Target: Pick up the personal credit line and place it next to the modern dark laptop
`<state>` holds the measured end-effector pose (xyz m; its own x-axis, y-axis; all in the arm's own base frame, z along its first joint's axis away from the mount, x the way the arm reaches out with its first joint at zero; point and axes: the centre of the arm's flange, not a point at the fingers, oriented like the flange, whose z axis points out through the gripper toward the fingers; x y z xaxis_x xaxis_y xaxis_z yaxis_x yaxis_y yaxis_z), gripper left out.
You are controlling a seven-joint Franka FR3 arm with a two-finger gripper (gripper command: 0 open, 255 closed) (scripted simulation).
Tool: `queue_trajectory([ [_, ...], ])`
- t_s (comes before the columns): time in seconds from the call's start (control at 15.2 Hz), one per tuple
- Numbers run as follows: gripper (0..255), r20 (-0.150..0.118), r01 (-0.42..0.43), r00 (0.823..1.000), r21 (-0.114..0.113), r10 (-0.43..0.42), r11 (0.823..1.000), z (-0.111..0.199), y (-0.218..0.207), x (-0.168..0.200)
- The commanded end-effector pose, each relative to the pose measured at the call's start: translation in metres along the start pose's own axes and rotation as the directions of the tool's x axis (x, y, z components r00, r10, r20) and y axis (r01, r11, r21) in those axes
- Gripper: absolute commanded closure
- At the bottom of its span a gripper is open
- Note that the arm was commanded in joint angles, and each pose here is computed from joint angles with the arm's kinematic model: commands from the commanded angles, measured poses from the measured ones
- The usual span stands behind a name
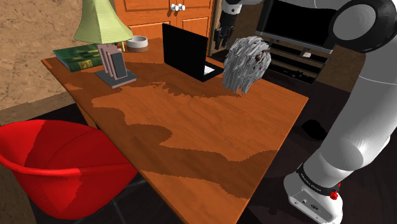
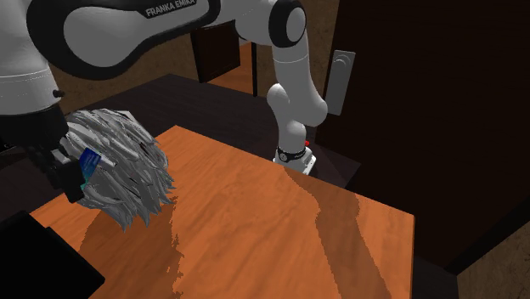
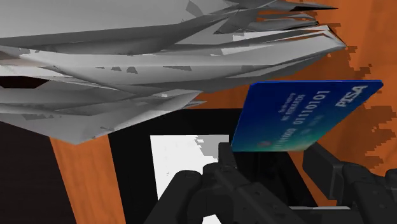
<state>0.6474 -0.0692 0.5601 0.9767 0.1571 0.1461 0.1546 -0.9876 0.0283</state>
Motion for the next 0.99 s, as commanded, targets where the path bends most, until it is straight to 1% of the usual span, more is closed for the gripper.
queue_trajectory([
  [0.0, 255, 0.001, 0.0, 1.0, 0.0, 0.0, 1.0, 0.012, -0.001, -0.002],
  [0.92, 255, 0.001, 0.0, 1.0, 0.0, 0.0, 1.0, 0.085, -0.003, -0.012],
])
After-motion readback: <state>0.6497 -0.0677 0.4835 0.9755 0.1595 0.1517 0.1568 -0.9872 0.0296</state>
